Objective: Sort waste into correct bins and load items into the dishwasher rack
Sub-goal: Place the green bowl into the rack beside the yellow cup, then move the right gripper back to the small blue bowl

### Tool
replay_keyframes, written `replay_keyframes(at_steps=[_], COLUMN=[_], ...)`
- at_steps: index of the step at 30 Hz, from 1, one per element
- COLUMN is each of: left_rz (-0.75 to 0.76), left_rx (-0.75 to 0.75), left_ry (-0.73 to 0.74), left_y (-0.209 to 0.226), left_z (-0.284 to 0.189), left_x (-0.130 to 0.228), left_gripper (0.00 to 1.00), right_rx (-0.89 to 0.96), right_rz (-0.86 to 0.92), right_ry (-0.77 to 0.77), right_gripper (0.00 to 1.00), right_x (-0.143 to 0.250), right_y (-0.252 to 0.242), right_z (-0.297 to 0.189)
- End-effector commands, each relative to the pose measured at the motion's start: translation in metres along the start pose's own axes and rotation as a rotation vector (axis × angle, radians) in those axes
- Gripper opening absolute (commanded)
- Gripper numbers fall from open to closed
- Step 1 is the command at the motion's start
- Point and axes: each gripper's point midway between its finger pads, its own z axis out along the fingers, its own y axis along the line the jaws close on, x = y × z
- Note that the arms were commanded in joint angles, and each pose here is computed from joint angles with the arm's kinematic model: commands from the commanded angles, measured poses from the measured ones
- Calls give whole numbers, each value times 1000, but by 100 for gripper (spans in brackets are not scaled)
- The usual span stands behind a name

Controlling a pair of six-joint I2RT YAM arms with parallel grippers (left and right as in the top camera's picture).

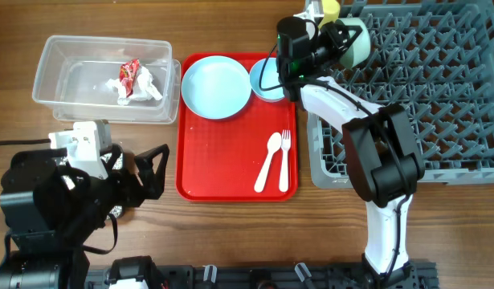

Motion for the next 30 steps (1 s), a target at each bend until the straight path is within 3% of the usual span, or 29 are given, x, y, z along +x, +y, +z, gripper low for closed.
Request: replay_keyframes(at_steps=[1,7,10,14,22,30], left_rz=[3,3,3,3,3,2], left_rx=[9,9,9,9,9,9], left_ry=[-10,-10,-10,-10,-10,-9], left_y=[-2,-2,-2,-2,-2,-2], left_z=[-2,-2,-2,-2,-2,-2], left_x=[-4,-4,-4,-4,-4,-4], left_gripper=[100,100,100,100,100,100], right_rx=[-14,6,11,14,9,16], right_rz=[3,103,121,174,190,189], right_ry=[-20,-26,-38,-60,-90,-71], right_gripper=[36,57,74,85,96,95], right_x=[-3,-8,-12,-18,-25,-21], right_y=[18,7,4,0,1,0], right_z=[-1,-9,-17,-33,-58,-57])
